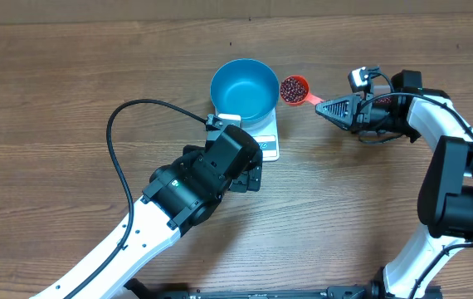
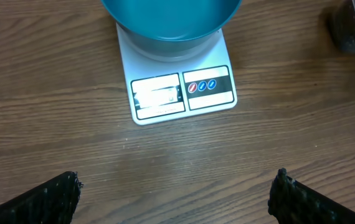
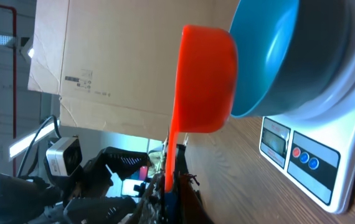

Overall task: Scoop item into bowl and weigh 150g on scale
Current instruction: 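Lift the filled red cup and carry it toward the blue bowl, then tilt the red cup over the blue bowl to pour beans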

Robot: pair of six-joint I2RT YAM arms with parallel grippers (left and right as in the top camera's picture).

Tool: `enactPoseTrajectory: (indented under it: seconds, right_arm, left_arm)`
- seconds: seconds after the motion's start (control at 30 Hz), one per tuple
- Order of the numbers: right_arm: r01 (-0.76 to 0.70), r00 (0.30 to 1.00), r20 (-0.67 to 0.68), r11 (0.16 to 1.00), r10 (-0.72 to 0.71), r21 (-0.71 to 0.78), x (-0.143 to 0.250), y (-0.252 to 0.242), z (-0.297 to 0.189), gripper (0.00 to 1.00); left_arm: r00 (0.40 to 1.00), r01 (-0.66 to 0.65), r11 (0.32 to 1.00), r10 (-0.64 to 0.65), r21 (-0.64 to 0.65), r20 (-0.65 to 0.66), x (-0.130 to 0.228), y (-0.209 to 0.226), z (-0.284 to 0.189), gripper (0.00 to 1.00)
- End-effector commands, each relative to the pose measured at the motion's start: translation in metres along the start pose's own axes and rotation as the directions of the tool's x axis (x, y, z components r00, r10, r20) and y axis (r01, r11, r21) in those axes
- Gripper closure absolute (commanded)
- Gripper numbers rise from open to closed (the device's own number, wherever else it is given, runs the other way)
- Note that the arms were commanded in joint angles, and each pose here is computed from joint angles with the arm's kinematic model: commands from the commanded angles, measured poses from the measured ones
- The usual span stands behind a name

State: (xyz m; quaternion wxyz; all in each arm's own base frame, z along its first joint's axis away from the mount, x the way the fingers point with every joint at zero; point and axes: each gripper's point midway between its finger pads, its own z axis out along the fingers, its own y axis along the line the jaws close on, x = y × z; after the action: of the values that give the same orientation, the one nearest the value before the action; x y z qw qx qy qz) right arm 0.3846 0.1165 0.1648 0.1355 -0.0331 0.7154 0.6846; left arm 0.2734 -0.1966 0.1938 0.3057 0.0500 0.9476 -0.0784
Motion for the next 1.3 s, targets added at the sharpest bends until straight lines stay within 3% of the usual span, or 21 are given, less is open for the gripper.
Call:
enactPoseTrajectory:
  seconds: [0.0, 0.5, 1.17, 1.27]
  right_arm:
    - [-0.025, 0.999, -0.021, 0.998, 0.024, -0.050, 0.003, 0.004, 0.010, 0.96]
    - [0.103, 0.992, -0.063, 0.993, -0.106, -0.059, 0.003, 0.004, 0.028, 0.96]
    - [0.156, 0.982, -0.119, 0.987, -0.150, 0.041, -0.013, -0.009, 0.063, 0.96]
    - [0.169, 0.980, -0.129, 0.979, -0.155, 0.113, -0.012, -0.021, 0.072, 0.96]
  left_arm:
    - [1.000, 0.011, 1.000, -0.011, -0.008, 0.006, -0.001, 0.000, 0.000, 0.00]
    - [1.000, 0.011, 1.000, -0.011, -0.007, 0.006, -0.001, 0.000, 0.000, 0.00]
    - [1.000, 0.011, 1.000, -0.011, -0.007, 0.006, -0.001, 0.000, 0.000, 0.00]
    - [1.000, 0.011, 1.000, -0.011, -0.008, 0.006, -0.001, 0.000, 0.000, 0.00]
